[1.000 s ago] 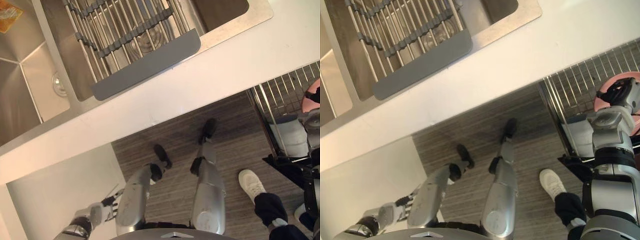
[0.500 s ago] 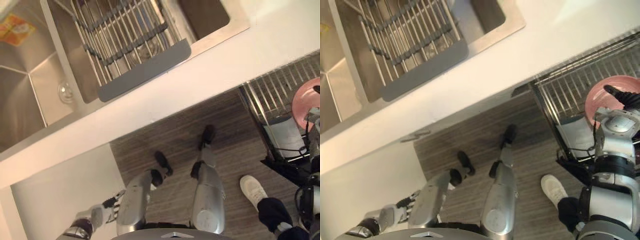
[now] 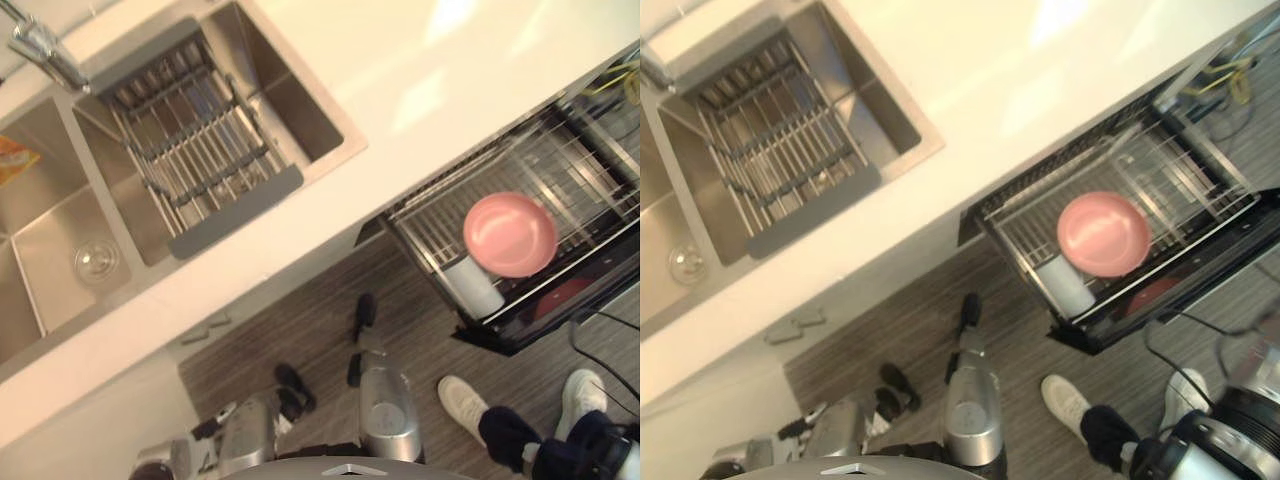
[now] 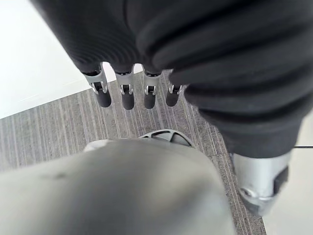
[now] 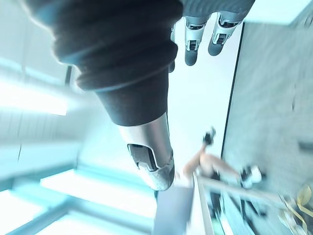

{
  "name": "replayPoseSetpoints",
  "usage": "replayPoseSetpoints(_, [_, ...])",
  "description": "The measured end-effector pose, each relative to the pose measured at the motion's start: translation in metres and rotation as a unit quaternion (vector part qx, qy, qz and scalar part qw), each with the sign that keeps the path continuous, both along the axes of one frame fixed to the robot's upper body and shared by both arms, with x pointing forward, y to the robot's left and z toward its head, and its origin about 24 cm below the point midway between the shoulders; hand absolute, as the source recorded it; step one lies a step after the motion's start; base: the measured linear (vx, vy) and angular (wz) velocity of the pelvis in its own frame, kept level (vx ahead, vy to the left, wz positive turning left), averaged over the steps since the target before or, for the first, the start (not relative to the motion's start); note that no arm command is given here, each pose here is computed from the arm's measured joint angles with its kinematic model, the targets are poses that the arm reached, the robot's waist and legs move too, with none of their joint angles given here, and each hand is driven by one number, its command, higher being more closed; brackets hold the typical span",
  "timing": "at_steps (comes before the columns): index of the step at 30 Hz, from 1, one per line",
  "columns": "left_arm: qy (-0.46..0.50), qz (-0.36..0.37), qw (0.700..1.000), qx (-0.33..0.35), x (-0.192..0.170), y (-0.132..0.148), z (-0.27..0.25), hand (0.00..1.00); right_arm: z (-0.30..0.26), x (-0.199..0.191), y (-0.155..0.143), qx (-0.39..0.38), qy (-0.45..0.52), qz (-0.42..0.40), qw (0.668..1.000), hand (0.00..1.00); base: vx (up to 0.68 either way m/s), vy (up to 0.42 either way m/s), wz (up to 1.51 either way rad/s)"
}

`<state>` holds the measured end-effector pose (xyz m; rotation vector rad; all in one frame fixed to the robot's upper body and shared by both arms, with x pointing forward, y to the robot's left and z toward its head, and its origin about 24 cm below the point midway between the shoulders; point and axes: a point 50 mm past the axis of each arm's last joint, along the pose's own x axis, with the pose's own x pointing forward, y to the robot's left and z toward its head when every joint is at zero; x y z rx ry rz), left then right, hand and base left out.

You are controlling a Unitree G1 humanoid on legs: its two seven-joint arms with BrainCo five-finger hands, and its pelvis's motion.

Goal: Walk over to the sink, pick up the cup, carry it to the dishwasher, place the cup inside the dishwasher, then close the dishwasher door

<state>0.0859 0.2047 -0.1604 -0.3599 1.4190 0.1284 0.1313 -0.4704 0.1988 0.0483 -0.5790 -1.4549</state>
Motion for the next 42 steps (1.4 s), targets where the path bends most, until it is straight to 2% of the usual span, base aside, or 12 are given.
replayPoseSetpoints(2, [0.039, 0.026, 0.999, -0.013, -0.022, 0.002, -0.003, 0.0, -0.015, -0.036, -0.024, 0.061, -0.011, -0.048, 0.997, 0.0, 0.11, 0.015, -0.03])
replayPoseSetpoints(5, [0.071, 0.052, 0.996, -0.031, -0.039, 0.006, -0.004, 0.0, -0.056, -0.065, -0.039, 0.157, -0.032, -0.034, 0.986, 0.0, 0.06, 0.032, -0.04])
replayPoseSetpoints(7, [0.083, 0.064, 0.994, -0.04, -0.046, 0.006, -0.005, 0.0, -0.091, -0.075, -0.038, 0.219, -0.039, -0.01, 0.975, 0.0, -0.03, 0.037, -0.12])
replayPoseSetpoints(10, [0.097, 0.089, 0.99, -0.056, -0.055, 0.001, -0.007, 0.0, -0.161, -0.073, -0.013, 0.318, -0.067, 0.048, 0.945, 0.0, -0.06, 0.052, -0.13])
replayPoseSetpoints(13, [0.112, 0.122, 0.984, -0.069, -0.069, -0.007, -0.009, 0.0, -0.236, -0.061, 0.043, 0.413, -0.067, 0.124, 0.9, 0.0, 0.02, 0.025, 0.06])
replayPoseSetpoints(16, [0.104, 0.136, 0.983, -0.068, -0.067, -0.014, -0.011, 0.0, -0.275, -0.032, 0.1, 0.454, -0.058, 0.234, 0.858, 0.0, -0.05, 0.036, 0.24])
replayPoseSetpoints(17, [0.096, 0.145, 0.983, -0.064, -0.066, -0.012, -0.011, 0.0, -0.281, -0.019, 0.117, 0.461, -0.06, 0.271, 0.843, 0.0, -0.08, 0.087, 0.43])
replayPoseSetpoints(19, [0.093, 0.144, 0.983, -0.059, -0.064, -0.013, -0.011, 0.0, -0.281, -0.006, 0.128, 0.455, -0.07, 0.306, 0.834, 0.0, -0.07, 0.06, 0.47])
replayPoseSetpoints(24, [0.095, 0.165, 0.98, -0.066, -0.071, -0.021, -0.013, 0.0, -0.277, 0.004, 0.135, 0.43, -0.055, 0.309, 0.846, 0.0, -0.04, 0.095, 0.3])
replayPoseSetpoints(32, [0.079, 0.143, 0.985, -0.062, -0.064, -0.021, -0.012, 0.0, -0.254, 0.036, 0.135, 0.38, -0.037, 0.313, 0.87, 0.0, -0.02, 0.053, 0.1])
replayPoseSetpoints(36, [0.079, 0.137, 0.985, -0.063, -0.064, -0.022, -0.012, 0.0, -0.243, 0.053, 0.141, 0.37, -0.036, 0.332, 0.867, 0.0, 0.0, 0.018, 0.22])
replayPoseSetpoints(42, [0.065, 0.12, 0.988, -0.078, -0.057, -0.029, -0.013, 0.0, -0.183, 0.129, 0.142, 0.306, -0.059, 0.431, 0.847, 0.0, -0.07, 0.055, 0.21])
